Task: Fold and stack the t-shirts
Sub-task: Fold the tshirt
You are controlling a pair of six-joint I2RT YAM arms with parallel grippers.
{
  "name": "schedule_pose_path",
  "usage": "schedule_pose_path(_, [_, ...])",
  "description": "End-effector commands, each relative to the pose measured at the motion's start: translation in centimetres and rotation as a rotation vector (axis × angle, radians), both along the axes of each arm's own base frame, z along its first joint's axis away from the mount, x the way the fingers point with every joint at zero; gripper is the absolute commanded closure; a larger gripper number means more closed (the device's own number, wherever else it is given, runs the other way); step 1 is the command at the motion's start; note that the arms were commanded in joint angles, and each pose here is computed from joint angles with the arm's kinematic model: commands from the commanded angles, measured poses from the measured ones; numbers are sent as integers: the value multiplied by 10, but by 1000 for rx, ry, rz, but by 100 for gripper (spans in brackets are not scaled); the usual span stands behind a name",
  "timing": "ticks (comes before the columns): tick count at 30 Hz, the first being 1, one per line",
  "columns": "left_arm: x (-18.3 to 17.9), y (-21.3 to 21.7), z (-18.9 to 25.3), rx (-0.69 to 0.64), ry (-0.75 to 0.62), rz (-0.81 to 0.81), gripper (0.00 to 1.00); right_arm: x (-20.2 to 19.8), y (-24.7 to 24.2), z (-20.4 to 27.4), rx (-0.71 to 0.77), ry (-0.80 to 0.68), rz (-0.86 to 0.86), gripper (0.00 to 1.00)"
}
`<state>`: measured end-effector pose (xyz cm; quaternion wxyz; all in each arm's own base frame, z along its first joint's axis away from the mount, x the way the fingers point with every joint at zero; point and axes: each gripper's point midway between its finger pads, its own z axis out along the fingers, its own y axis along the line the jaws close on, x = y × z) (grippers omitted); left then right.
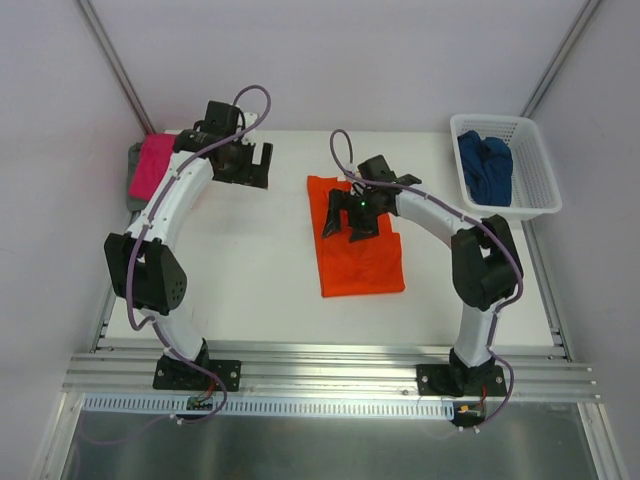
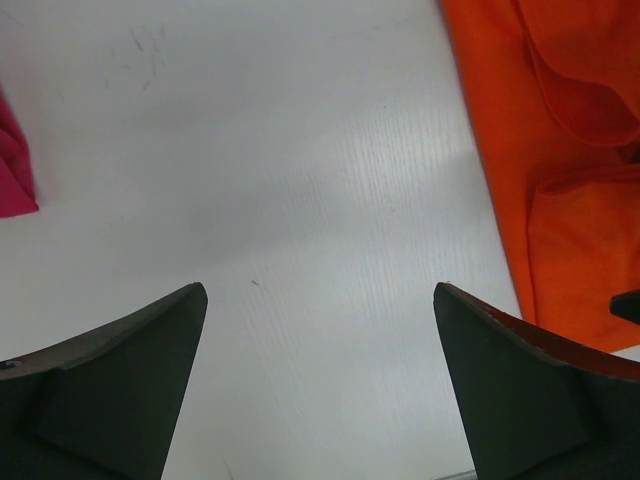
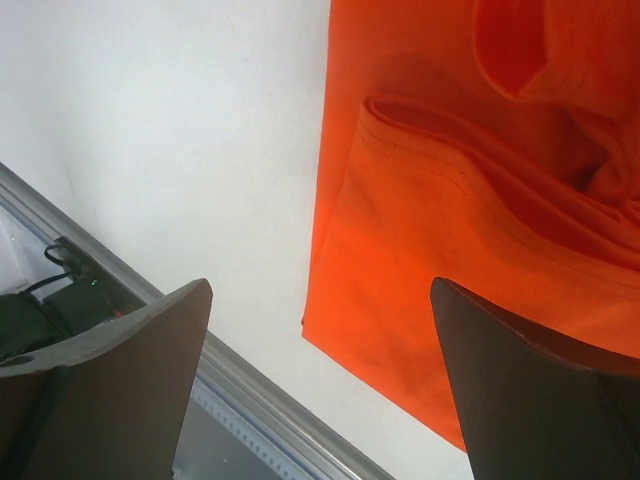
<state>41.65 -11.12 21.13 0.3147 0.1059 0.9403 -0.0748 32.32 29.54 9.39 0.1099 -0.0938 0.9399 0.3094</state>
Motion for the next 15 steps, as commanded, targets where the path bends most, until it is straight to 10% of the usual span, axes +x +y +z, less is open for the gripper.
schedule_pose_path(1, [-27, -12, -15, -68, 95, -15, 1, -5, -16, 17, -61, -69, -12, 4])
schedule_pose_path(15, [-117, -79, -86, -180, 416, -207, 16, -90, -109, 1, -210, -5, -112, 3])
